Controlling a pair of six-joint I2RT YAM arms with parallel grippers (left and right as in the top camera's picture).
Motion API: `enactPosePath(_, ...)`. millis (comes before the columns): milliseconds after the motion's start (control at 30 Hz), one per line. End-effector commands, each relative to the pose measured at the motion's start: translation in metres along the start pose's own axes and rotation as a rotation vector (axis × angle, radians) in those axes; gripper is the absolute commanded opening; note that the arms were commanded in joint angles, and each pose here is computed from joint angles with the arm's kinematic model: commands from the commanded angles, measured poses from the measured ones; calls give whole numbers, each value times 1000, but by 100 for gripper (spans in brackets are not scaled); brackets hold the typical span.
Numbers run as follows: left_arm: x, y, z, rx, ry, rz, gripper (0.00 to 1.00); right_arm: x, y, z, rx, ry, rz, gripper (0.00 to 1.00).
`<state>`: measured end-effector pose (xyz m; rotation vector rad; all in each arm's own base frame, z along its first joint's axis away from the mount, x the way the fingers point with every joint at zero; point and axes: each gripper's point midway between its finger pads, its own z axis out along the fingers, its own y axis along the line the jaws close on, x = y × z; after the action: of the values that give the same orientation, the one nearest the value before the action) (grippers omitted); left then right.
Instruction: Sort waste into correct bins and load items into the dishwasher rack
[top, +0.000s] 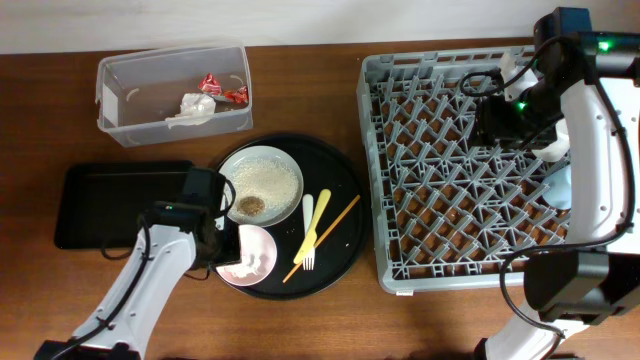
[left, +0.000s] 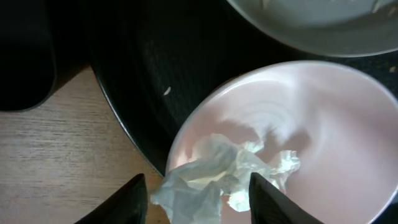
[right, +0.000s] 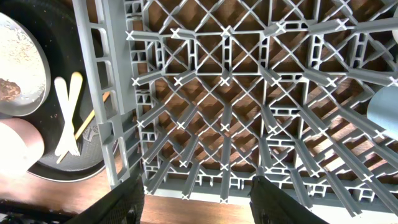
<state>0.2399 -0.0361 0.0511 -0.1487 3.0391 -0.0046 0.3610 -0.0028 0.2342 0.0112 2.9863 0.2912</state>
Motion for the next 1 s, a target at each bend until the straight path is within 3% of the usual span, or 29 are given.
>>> enactPosePath(0, 1, 3, 1, -15, -8, -2, 37, 0, 0, -2, 3, -6, -5, 59)
enactPosePath(67, 1, 3, 1, -15, -7, -2, 28, 0, 0, -2, 3, -6, -5, 59)
enactPosePath(100, 1, 3, 1, -15, -7, -2, 16, 0, 0, -2, 2, -6, -6, 59)
enactPosePath(133, 1, 3, 1, -15, -7, -2, 9, 0, 0, -2, 3, -6, -5, 59)
enactPosePath(200, 1, 3, 1, -15, -7, -2, 1, 0, 0, -2, 3, -6, -5, 59)
enactPosePath(367, -2, 1, 1, -8, -21, -2, 1, 0, 0, -2, 3, -6, -5, 59)
enactPosePath(500, -4, -15, -7, 83, -29, 32, 0, 0, 0, -2, 3, -6, -5, 59)
enactPosePath(533, -4, -15, -8, 85, -29, 31, 50, 0, 0, -2, 3, -6, -6, 59)
enactPosePath(567, 1, -14, -8, 82, -7, 31, 54, 0, 0, -2, 3, -6, -6, 59)
enactPosePath(700, 10, -18, 2, 75, 20, 57, 59, 0, 0, -2, 3, -6, -5, 59)
enactPosePath(800, 11, -25, 6, 77, 22, 80, 54, 0, 0, -2, 3, -6, -6, 59)
enactPosePath(967, 17, -24, 35, 57, 94, 79, 55, 0, 0, -2, 2, -6, -6, 59)
